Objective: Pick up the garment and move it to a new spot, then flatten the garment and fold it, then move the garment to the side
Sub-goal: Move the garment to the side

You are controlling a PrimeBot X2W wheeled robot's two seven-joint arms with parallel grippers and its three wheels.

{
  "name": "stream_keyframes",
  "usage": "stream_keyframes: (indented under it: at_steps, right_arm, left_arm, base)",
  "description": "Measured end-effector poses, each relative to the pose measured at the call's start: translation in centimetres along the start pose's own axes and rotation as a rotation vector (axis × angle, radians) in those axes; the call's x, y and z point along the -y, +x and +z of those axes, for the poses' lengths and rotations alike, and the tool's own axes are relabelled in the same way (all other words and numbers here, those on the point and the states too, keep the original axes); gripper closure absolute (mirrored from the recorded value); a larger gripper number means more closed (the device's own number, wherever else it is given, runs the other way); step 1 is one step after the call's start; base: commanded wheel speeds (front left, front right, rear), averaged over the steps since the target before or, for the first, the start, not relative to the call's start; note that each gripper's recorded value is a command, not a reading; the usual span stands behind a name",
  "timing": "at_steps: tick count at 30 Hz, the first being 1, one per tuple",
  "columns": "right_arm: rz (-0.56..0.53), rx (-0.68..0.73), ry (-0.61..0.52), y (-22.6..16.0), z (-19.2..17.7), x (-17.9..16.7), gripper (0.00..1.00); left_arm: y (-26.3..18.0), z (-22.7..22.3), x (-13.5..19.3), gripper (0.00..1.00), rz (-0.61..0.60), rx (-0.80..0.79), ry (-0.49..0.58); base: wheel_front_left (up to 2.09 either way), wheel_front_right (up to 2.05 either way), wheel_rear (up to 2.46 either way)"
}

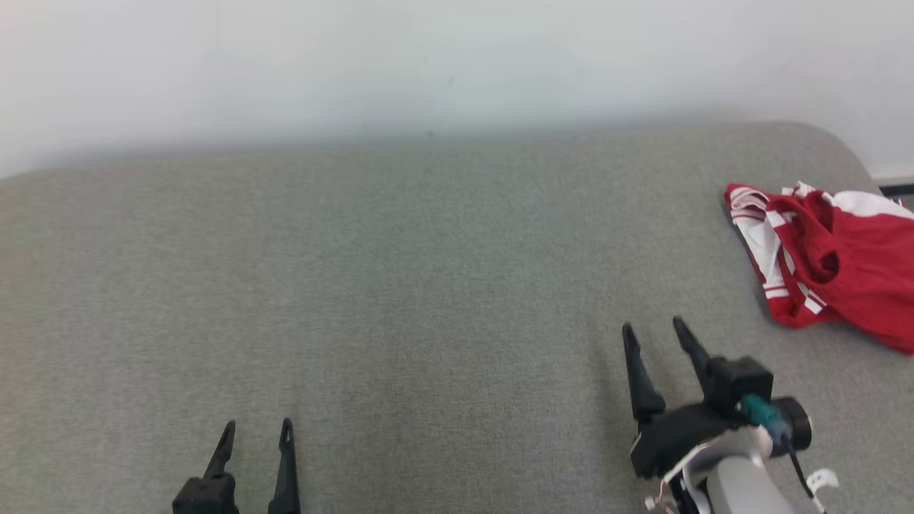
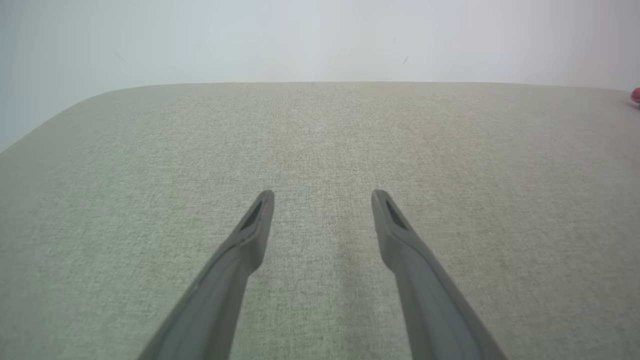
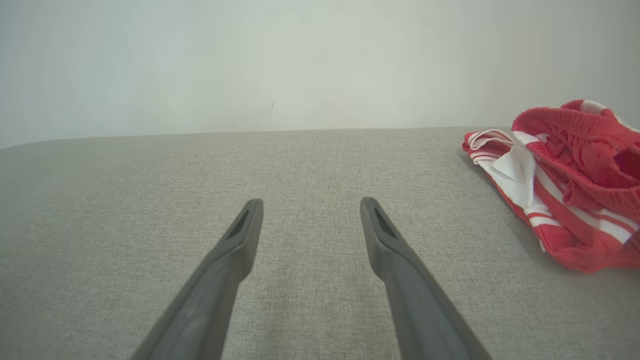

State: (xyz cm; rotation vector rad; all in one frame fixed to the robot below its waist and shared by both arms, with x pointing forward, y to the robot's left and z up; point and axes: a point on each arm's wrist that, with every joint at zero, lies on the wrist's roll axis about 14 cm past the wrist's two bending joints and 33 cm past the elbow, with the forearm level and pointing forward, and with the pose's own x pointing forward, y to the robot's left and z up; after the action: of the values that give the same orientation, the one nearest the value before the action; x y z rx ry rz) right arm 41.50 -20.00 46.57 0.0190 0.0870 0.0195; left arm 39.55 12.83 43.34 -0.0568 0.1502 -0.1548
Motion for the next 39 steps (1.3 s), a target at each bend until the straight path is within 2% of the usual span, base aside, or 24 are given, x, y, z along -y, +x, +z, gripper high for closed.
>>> stream_keyframes:
  at_steps: [12, 19, 32, 39]
  right_arm:
    - [0.090, 0.018, 0.060, -2.6, -0.1, -3.6, 0.00]
    - [0.066, 0.042, 0.056, -3.4, 0.5, -2.8, 0.00]
    - [0.062, 0.067, 0.033, -3.5, 1.2, -2.5, 0.00]
    - [0.074, 0.044, 0.033, -3.6, 0.4, -3.0, 0.00]
  left_arm:
    - [-3.1, 2.2, -2.4, 0.00, 0.087, 0.076, 0.004]
    - [-4.0, 2.6, -3.3, 0.00, 0.124, 0.093, 0.006]
    - [-3.9, 1.9, -3.0, 0.00, 0.113, 0.070, -0.007]
    - [-3.9, 1.4, -2.9, 0.00, 0.104, 0.057, -0.013]
  base:
    - [0.00, 0.00, 0.00]
    - [0.00, 0.00, 0.00]
    - [0.00, 0.00, 0.00]
    - [0.00, 0.00, 0.00]
